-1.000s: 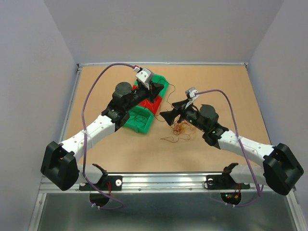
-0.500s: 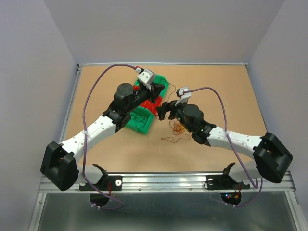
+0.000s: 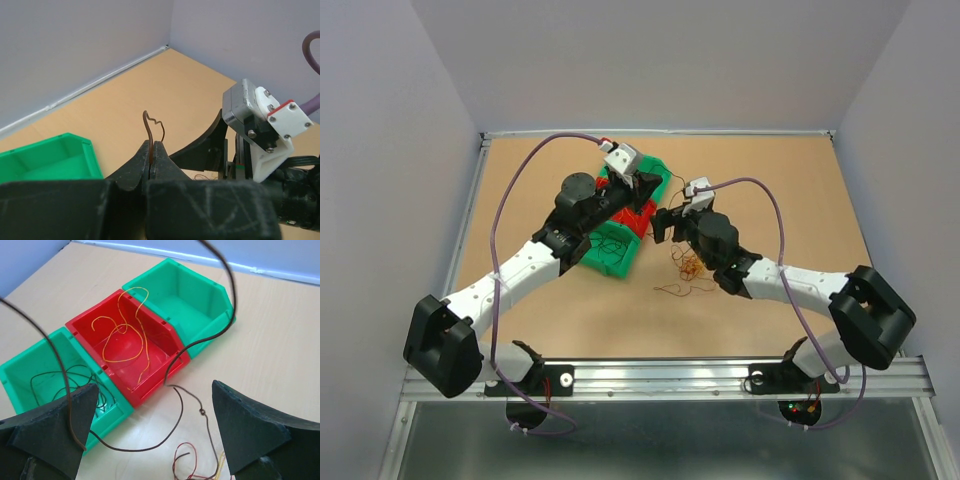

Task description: Untangle the cables

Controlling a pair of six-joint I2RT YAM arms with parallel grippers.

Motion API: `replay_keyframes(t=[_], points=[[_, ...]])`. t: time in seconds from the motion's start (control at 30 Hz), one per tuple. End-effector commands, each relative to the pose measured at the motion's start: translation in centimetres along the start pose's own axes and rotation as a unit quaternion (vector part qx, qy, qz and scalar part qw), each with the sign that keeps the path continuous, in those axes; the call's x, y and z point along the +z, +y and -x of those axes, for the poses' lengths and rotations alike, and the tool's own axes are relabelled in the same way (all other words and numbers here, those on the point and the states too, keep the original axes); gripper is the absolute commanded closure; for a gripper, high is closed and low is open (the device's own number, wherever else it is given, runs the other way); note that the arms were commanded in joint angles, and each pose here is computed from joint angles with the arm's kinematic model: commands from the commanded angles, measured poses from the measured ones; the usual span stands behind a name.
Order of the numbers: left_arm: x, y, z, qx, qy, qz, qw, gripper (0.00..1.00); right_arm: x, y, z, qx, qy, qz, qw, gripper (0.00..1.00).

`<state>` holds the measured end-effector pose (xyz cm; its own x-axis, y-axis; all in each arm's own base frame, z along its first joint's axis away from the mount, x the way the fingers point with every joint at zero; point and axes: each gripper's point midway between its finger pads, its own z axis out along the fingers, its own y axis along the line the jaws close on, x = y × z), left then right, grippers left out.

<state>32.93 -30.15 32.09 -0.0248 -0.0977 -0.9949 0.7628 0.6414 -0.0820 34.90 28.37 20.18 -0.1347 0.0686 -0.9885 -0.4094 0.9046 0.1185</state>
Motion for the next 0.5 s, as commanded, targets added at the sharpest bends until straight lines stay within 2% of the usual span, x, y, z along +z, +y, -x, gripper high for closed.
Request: replay_keyframes(t=[0.0,0.1,0.13,0.2,0.23,0.27,0.33,0.47], points=[[-0.9,-1.1,4.5,0.02,-0.068,-0.016,0.997,1.0,1.5,-0.2,5.4,0.003,-0.086,0.026,0.996,0.01],[-0.9,-1.0,4.4,0.02,-0.068,-0.016,0.997,1.0,2.0,0.6,5.6,-0.008,-0.094,0.064,0.993,0.18],[-0.9,-1.1,4.4,0.02,-0.07,-0.016,0.997,1.0,2.0,1.1,5.4,-0.014,-0.093,0.087,0.992,0.35],[-1.0,-1.0,4.4,0.02,-0.071,-0.013,0.997,1.0,1.8,1.8,5.5,-0.021,-0.103,0.115,0.988,0.62],[-1.0,-0.8,4.5,0.018,-0.074,-0.008,0.997,1.0,1.4,2.7,5.4,-0.023,-0.104,0.141,0.984,0.94],[-1.0,-0.6,4.6,0.018,-0.076,-0.004,0.997,1.0,1.1,2.9,6.1,-0.015,-0.121,0.147,0.982,1.0],[-1.0,0.1,4.4,0.015,-0.079,0.014,0.997,1.0,-0.3,4.0,6.1,-0.017,-0.127,0.187,0.974,0.99],[-1.0,3.7,4.2,0.0,-0.09,0.077,0.993,1.0,-1.6,4.2,6.9,-0.005,-0.14,0.199,0.97,1.0]])
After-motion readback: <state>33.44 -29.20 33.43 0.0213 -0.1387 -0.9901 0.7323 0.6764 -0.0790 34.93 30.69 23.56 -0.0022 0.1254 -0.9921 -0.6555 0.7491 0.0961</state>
